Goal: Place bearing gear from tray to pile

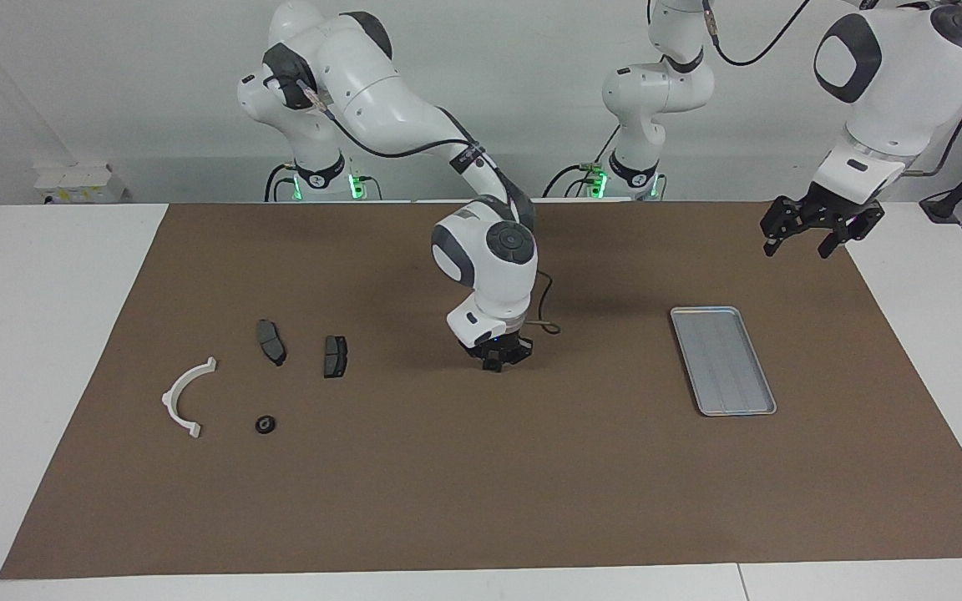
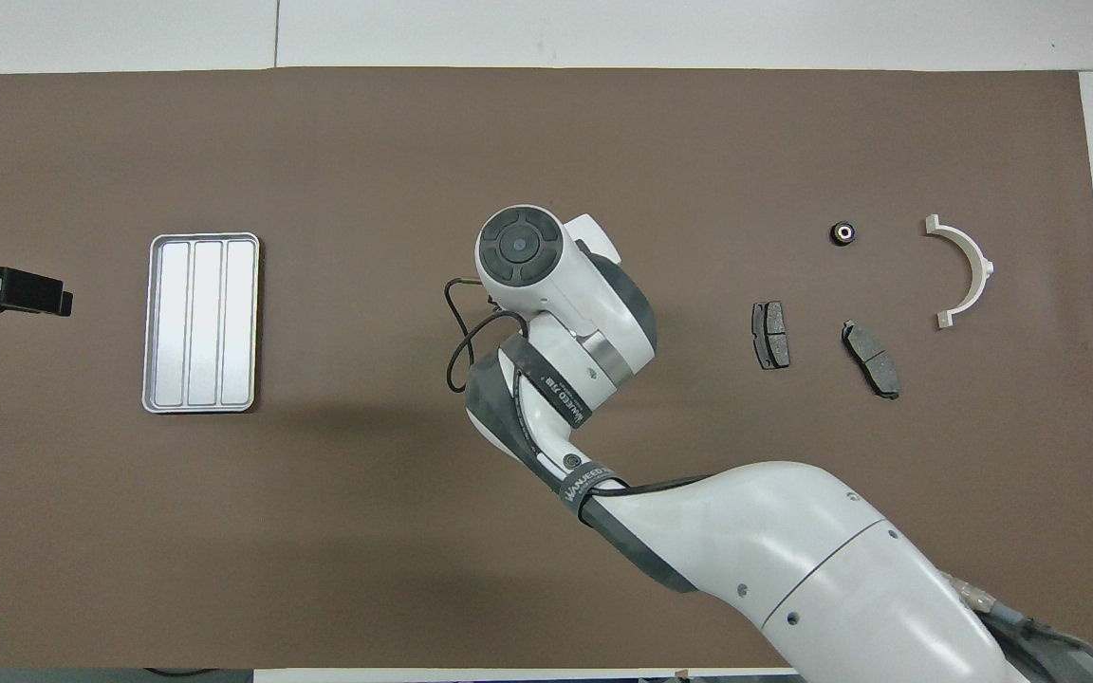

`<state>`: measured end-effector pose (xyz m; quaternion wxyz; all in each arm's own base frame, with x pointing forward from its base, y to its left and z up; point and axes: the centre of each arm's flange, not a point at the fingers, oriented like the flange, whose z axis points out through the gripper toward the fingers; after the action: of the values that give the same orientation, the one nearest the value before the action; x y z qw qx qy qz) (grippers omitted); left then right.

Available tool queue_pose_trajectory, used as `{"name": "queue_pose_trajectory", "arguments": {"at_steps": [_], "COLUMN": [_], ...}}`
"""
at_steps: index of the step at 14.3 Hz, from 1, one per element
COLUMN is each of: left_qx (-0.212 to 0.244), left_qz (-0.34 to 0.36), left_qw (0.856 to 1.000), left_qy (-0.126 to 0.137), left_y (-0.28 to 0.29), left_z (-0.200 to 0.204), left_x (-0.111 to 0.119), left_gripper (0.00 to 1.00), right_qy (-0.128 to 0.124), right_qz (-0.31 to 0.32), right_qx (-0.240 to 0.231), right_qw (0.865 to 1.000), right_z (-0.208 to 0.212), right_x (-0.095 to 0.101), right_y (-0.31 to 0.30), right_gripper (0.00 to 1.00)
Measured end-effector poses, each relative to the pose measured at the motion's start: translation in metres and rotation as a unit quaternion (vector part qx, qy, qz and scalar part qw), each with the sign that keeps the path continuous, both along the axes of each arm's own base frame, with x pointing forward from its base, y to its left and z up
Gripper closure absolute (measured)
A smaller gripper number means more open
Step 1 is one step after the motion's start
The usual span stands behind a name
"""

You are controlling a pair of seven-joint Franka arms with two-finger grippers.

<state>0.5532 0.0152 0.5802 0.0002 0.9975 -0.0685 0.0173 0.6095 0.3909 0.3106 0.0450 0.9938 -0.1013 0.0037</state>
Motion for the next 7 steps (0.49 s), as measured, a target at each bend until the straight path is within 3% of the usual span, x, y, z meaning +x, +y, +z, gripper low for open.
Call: {"name": "queue_pose_trajectory", "arguments": {"at_steps": [2,4,7], "left_qx": [0.000,-0.001,-0.001], "left_qz": [0.000,0.000,0.005], "left_qw": [1.000,1.000,1.000], "left_qy": [0.000,0.000,0.000], "left_y": [0.000,0.000,0.006], "left_z": [0.000,0.000,0.000], "left_x": [0.000,0.000,0.000], "left_gripper": [0.09,0.10,0.10], "right_qy": [0.017,0.018,0.019], "right_qz": [0.037,0.088,0.152], "right_qx": [-0.010,-0.005,0.001], "right_qw": [0.999,0.996,0.988], "right_z": [0.040,0.069,0.063], "right_x": [0.033,0.067,0.100], "right_y": [-0.048,-0.116,-0.214], "right_gripper": [0.76,0.76,0.76]}}
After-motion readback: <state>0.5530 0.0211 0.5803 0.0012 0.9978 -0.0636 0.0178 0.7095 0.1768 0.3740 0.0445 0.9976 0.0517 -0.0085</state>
